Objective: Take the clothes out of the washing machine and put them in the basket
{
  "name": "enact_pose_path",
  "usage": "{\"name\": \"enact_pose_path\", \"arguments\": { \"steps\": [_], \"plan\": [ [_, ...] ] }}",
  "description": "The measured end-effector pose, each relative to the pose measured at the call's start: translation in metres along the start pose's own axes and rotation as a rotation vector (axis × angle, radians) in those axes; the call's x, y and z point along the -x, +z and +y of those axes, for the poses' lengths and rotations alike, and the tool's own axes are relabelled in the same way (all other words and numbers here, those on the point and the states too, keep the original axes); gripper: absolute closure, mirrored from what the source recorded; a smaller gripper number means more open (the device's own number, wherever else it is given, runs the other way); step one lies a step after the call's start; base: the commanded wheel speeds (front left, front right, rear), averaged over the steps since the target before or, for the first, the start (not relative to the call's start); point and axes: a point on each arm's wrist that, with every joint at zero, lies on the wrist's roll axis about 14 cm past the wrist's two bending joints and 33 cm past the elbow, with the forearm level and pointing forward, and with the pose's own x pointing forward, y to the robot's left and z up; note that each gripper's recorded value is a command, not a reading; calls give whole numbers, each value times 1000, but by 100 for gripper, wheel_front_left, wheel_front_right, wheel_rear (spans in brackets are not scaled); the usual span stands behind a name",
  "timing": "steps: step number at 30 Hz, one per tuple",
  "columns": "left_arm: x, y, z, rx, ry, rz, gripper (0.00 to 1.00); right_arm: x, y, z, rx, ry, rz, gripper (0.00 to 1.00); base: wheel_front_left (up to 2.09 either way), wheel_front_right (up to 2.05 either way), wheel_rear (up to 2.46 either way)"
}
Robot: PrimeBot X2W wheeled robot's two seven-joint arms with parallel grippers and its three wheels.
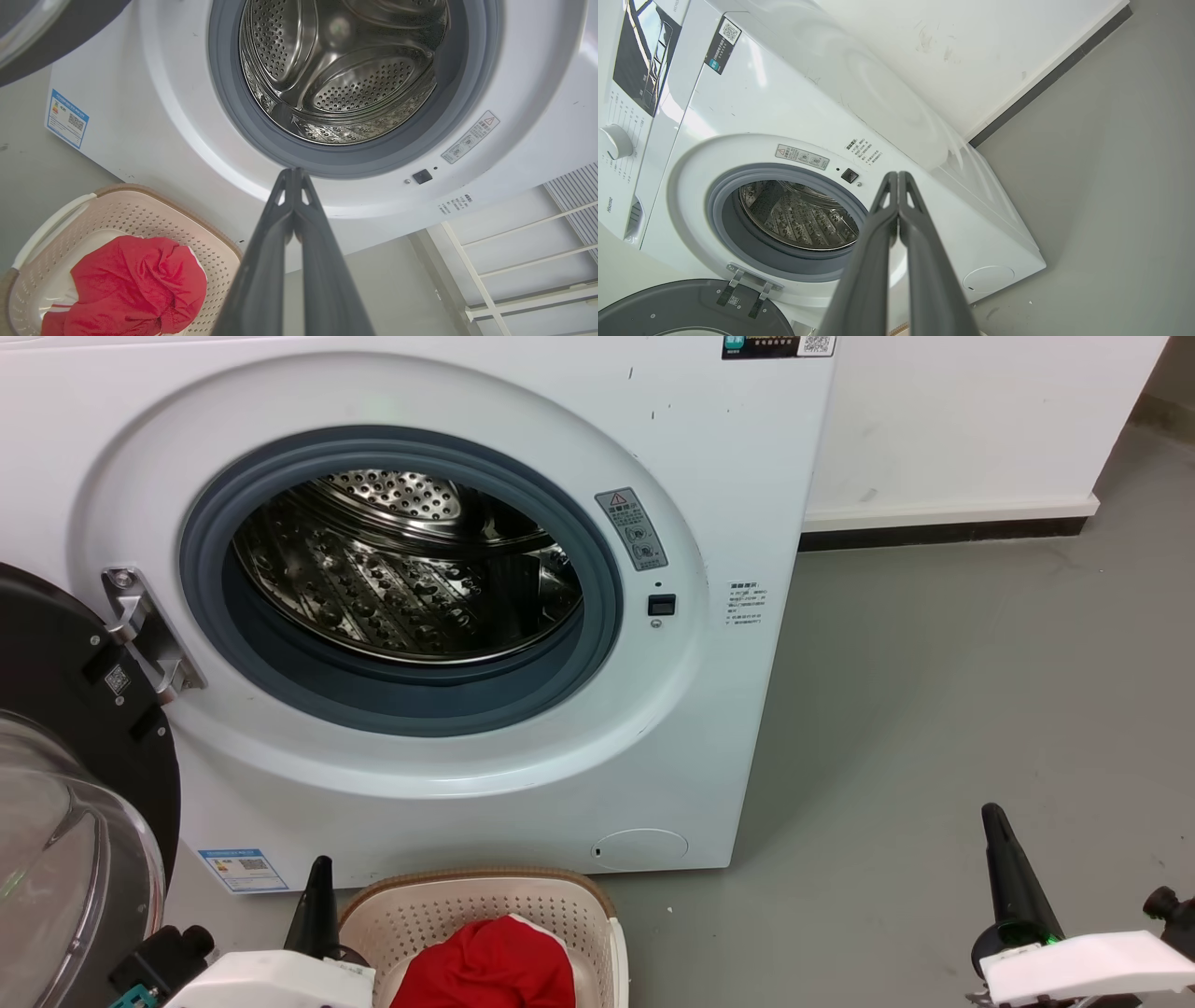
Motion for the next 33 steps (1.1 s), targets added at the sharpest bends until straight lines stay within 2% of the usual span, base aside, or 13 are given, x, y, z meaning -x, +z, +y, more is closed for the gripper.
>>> {"name": "enact_pose_path", "arguments": {
  "steps": [33],
  "plan": [
    [-12,7,-6,382,-35,26,100,-19,-5,-8,-359,-40,38,100,0,0,0]
  ]
}}
